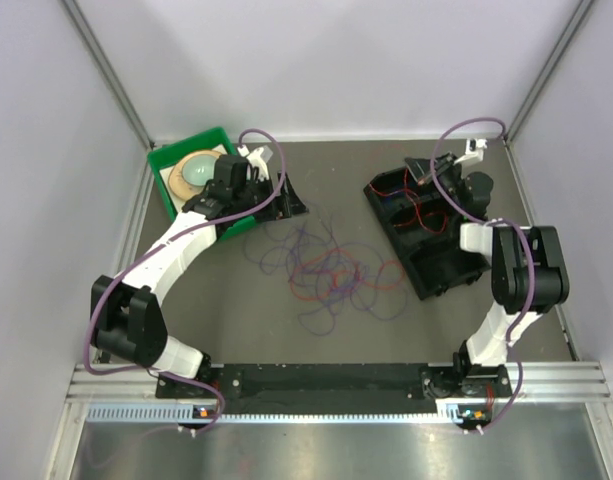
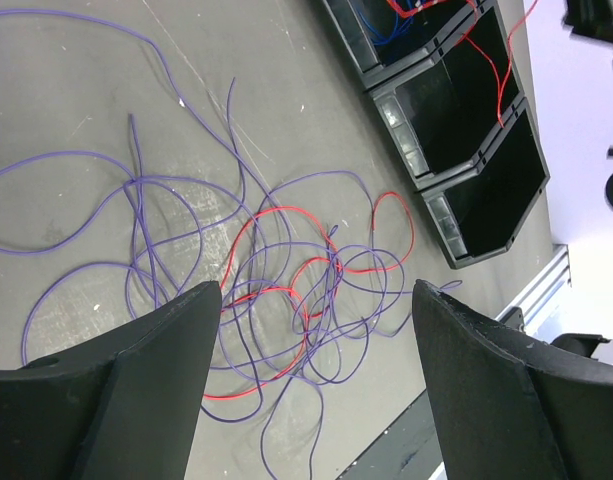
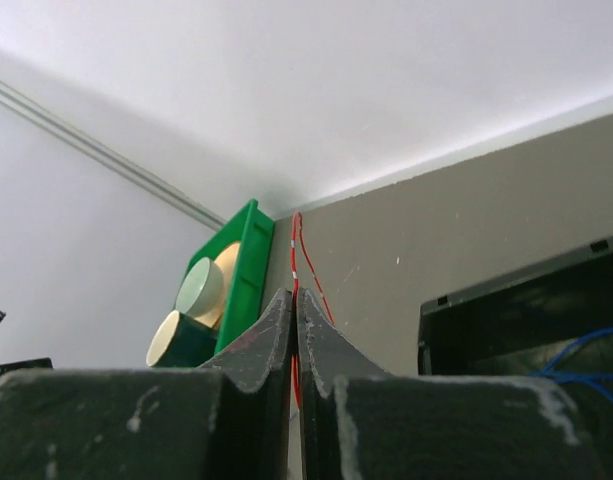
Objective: Untangle the cables
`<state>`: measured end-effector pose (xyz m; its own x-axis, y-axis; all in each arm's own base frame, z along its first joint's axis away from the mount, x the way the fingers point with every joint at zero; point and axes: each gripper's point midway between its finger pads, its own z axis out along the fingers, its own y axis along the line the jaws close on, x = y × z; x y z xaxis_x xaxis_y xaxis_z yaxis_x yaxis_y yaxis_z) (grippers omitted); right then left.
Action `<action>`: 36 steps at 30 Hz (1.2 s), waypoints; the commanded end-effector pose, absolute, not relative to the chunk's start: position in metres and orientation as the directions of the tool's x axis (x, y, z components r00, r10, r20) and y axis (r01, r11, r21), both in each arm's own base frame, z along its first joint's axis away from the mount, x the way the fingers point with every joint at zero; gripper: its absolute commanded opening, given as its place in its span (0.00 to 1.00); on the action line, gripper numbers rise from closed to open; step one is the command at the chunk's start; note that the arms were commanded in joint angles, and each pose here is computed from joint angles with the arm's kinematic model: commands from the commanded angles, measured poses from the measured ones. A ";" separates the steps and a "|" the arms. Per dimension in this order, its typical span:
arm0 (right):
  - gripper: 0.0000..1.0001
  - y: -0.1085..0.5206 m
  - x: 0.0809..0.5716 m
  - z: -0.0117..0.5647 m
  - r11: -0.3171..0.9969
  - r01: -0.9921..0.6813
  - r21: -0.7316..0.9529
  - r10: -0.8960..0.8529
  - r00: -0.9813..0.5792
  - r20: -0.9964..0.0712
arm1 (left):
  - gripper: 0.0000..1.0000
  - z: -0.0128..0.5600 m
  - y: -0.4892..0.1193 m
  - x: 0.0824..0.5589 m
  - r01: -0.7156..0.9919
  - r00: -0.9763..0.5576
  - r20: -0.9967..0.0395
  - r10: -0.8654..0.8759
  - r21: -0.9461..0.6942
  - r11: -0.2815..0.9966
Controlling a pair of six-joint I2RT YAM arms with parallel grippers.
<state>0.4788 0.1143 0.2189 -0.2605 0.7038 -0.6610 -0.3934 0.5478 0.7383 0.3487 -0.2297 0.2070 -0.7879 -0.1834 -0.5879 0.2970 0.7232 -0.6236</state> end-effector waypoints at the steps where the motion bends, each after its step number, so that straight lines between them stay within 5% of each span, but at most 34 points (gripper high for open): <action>1: 0.00 0.116 0.498 0.257 0.583 -0.485 0.652 0.655 -0.194 -0.730 | 0.82 0.223 -0.226 0.348 0.333 -0.753 -0.632 -0.183 -0.606 0.723; 11: 0.00 0.108 0.480 0.217 0.635 -0.439 0.635 0.621 -0.198 -0.758 | 0.82 0.230 -0.237 0.338 0.361 -0.774 -0.611 -0.167 -0.642 0.676; 17: 0.00 0.087 0.466 0.199 0.648 -0.389 0.655 0.636 -0.197 -0.746 | 0.83 0.231 -0.316 0.314 0.499 -0.764 -0.645 -0.020 -0.610 0.615; 36: 0.00 0.057 0.421 0.198 0.667 -0.350 0.658 0.646 -0.168 -0.744 | 0.83 0.200 -0.422 0.452 0.614 -0.610 -0.791 -0.044 -0.507 0.605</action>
<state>0.4314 0.0571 0.1702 -0.2341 0.6737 -0.7009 -0.2746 0.6458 0.7124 0.4212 -0.3973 0.1625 -0.7124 0.0275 -0.7013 0.5373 0.6641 -0.5198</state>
